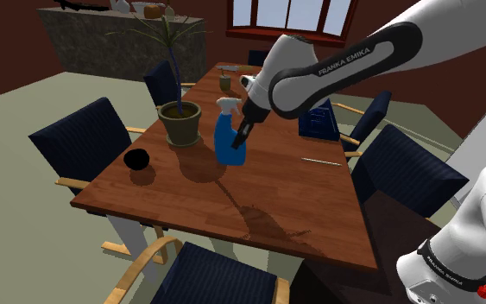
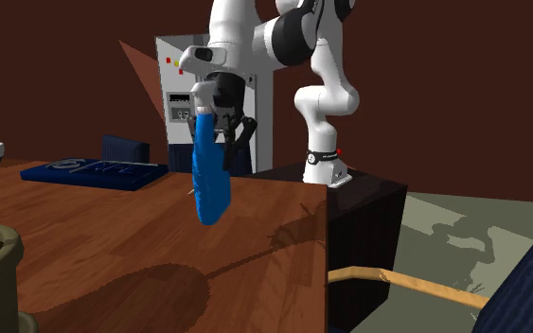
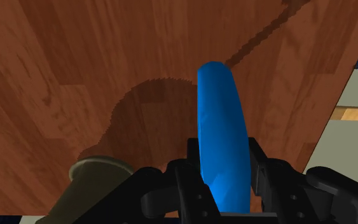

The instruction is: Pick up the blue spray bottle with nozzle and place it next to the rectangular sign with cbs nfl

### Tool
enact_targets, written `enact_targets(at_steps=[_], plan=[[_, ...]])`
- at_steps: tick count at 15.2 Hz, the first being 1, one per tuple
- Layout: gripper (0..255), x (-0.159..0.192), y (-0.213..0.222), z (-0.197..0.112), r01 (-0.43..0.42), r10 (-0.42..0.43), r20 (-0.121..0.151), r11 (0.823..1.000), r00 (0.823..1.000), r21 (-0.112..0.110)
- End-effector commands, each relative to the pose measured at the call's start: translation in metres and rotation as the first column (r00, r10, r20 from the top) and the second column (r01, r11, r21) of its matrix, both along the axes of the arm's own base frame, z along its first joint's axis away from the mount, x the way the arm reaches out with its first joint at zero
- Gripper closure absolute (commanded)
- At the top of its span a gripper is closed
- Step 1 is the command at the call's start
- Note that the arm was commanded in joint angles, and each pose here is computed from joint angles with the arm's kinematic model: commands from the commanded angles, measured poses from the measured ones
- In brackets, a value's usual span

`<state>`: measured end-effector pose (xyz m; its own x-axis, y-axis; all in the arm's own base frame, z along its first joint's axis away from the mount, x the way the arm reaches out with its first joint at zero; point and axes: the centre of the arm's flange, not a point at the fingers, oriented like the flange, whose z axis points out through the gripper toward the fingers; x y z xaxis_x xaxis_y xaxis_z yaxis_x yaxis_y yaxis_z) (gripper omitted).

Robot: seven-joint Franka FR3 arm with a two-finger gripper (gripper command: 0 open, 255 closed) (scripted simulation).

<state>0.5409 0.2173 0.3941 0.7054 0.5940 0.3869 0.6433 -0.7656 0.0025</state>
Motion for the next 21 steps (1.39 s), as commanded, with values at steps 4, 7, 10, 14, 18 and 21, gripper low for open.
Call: enact_targets(at_steps=[4, 7, 10, 14, 18, 21], plan=[[255, 0.001, -0.002, 0.027, 0.0, 0.0, 0.0, 1.0, 1.0, 0.0], [255, 0.001, -0.002, 0.043, 0.0, 0.0, 0.0, 1.0, 1.0, 0.0], [255, 0.001, -0.002, 0.059, 0.0, 0.0, 0.0, 1.0, 1.0, 0.0], [255, 0.001, -0.002, 0.08, 0.0, 0.0, 0.0, 1.0, 1.0, 0.0], [255, 0.001, -0.002, 0.101, 0.0, 0.0, 0.0, 1.0, 1.0, 0.0], [255, 0.001, -0.002, 0.117, 0.0, 0.0, 0.0, 1.0, 1.0, 0.0]])
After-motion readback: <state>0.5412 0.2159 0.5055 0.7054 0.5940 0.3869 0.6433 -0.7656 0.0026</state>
